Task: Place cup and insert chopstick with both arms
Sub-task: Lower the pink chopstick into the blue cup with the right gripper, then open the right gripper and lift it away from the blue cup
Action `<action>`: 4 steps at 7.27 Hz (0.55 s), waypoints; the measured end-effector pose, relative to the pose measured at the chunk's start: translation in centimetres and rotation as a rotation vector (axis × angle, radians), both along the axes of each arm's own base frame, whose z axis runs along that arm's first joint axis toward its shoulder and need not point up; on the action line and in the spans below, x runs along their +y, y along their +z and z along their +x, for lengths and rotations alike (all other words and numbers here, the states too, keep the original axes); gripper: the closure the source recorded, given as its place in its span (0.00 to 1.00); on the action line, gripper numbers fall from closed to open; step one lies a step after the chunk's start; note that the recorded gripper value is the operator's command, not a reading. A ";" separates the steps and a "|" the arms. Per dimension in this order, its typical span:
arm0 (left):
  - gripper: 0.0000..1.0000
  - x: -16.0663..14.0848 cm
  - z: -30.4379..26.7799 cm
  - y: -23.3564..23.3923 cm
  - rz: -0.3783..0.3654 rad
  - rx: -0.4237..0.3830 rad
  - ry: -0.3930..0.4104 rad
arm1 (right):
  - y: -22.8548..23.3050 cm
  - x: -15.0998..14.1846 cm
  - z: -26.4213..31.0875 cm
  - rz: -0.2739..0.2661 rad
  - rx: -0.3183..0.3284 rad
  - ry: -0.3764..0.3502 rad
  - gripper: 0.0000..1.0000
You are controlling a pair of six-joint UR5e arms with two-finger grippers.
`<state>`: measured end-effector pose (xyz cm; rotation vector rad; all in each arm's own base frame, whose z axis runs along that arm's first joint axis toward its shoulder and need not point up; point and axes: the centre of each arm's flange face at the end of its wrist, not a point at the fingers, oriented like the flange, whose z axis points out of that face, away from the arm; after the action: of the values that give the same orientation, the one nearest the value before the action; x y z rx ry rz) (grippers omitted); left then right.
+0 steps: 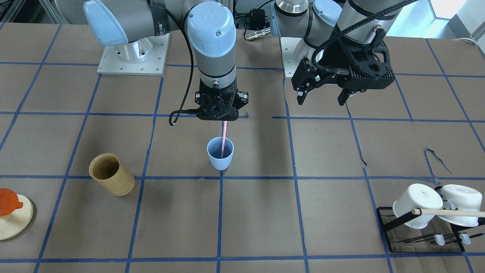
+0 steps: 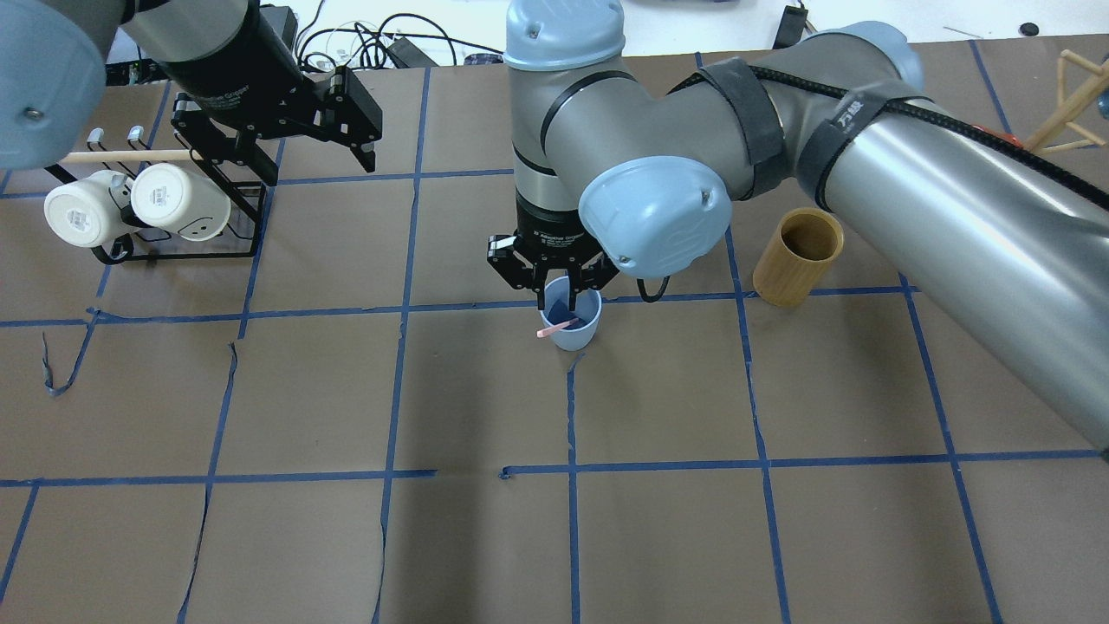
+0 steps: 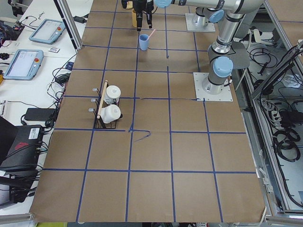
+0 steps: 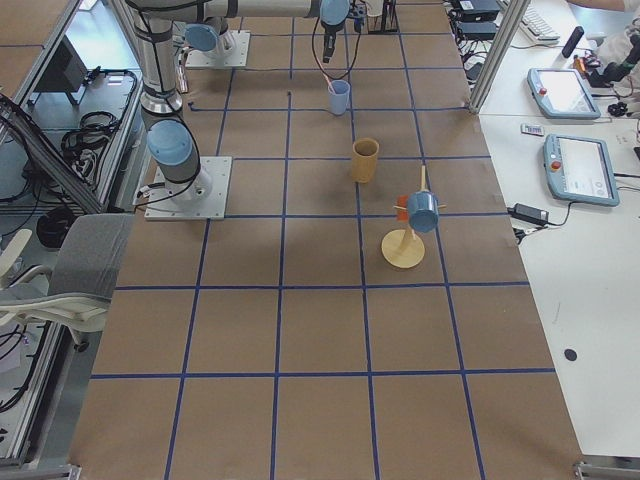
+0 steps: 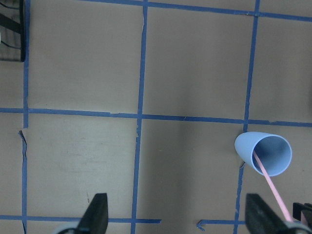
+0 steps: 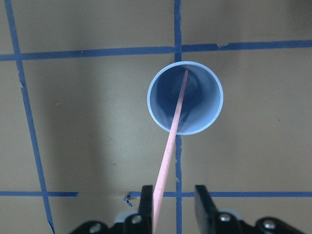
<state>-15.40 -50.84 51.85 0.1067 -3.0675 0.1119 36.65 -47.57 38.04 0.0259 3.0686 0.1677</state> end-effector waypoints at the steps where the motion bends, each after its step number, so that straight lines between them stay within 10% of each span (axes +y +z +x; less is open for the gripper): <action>1: 0.00 0.0 0.0 0.0 0.000 0.000 0.000 | 0.6 -0.6 -0.3 -0.019 -0.008 0.007 0.21; 4: 0.00 0.0 0.0 0.0 0.000 0.000 0.001 | 6.5 -5.1 -5.2 -0.145 -0.023 0.043 0.00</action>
<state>-15.40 -50.84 51.85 0.1080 -3.0674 0.1120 31.49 -52.64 44.52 -0.0499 3.0506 -0.0519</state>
